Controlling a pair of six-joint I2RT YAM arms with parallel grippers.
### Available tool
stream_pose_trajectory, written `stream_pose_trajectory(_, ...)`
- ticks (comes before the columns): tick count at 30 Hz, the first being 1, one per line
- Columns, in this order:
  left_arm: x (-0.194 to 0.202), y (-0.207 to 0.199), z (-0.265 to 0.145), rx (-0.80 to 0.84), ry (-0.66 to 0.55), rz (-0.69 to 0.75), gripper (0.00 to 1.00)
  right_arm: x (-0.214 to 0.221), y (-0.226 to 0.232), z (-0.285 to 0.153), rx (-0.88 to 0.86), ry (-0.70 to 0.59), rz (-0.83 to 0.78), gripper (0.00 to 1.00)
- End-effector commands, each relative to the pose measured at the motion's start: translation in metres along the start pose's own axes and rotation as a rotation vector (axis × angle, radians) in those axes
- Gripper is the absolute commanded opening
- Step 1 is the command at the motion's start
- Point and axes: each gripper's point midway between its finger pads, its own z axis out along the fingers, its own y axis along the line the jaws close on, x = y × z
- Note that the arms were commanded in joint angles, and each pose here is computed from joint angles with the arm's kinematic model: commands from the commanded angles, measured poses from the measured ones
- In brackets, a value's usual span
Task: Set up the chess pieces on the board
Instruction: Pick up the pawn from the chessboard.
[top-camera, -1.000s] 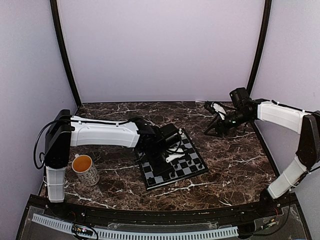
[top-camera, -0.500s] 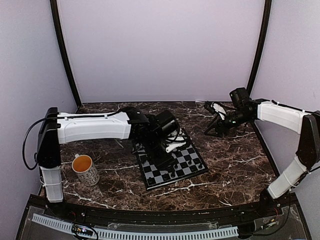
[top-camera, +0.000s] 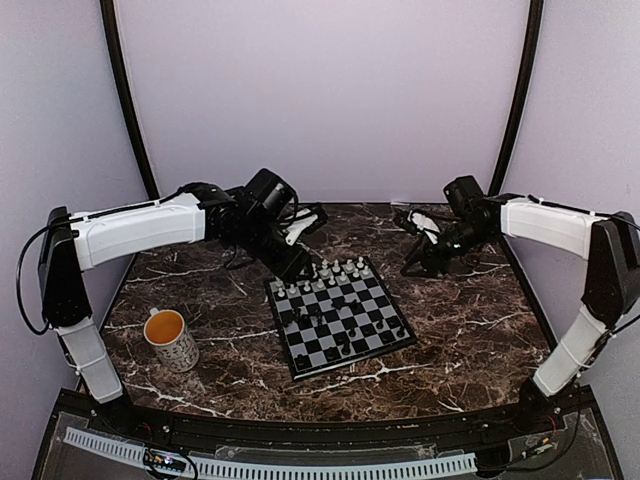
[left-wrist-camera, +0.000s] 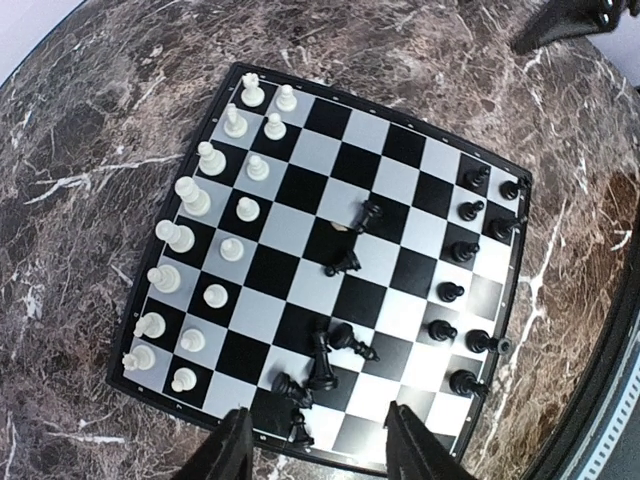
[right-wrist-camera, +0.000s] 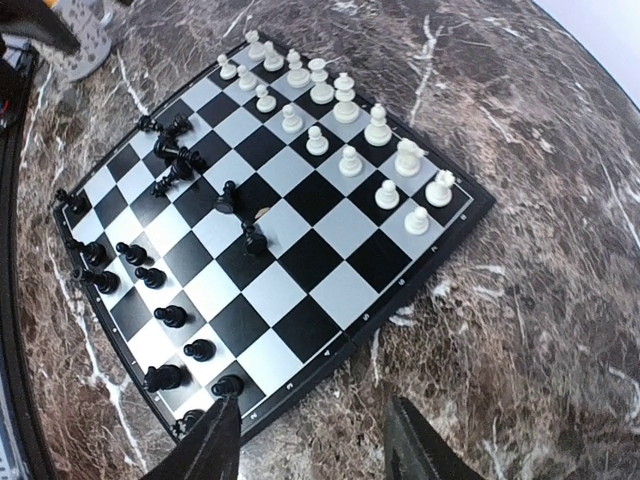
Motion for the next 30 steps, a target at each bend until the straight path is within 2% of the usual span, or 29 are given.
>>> stream_pose_trajectory(1, -0.039, 0.013, -0.005, 0.054, -0.173, -0.102, 0.48, -0.007, 0.008, 0.027, -0.032, 0.092, -0.086, 0.47)
stream_pose_trajectory(4, -0.051, 0.026, 0.002, 0.058, -0.254, -0.119, 0.48, -0.011, 0.01, 0.049, -0.05, 0.14, -0.129, 0.45)
stream_pose_trajectory(10, -0.016, 0.053, 0.021, 0.043, -0.248, -0.213, 0.49, -0.013, 0.018, 0.092, -0.088, 0.236, -0.216, 0.45)
stream_pose_trajectory(14, -0.012, 0.056, 0.018, 0.024, -0.252, -0.233, 0.49, -0.008, 0.022, 0.114, -0.094, 0.29, -0.271, 0.47)
stream_pose_trajectory(20, -0.015, 0.055, 0.012, 0.033, -0.266, -0.247, 0.5, 0.002, 0.024, 0.132, -0.092, 0.349, -0.314, 0.5)
stream_pose_trajectory(30, -0.016, 0.058, 0.011, 0.066, -0.268, -0.275, 0.5, 0.008, 0.027, 0.146, -0.098, 0.379, -0.343, 0.51)
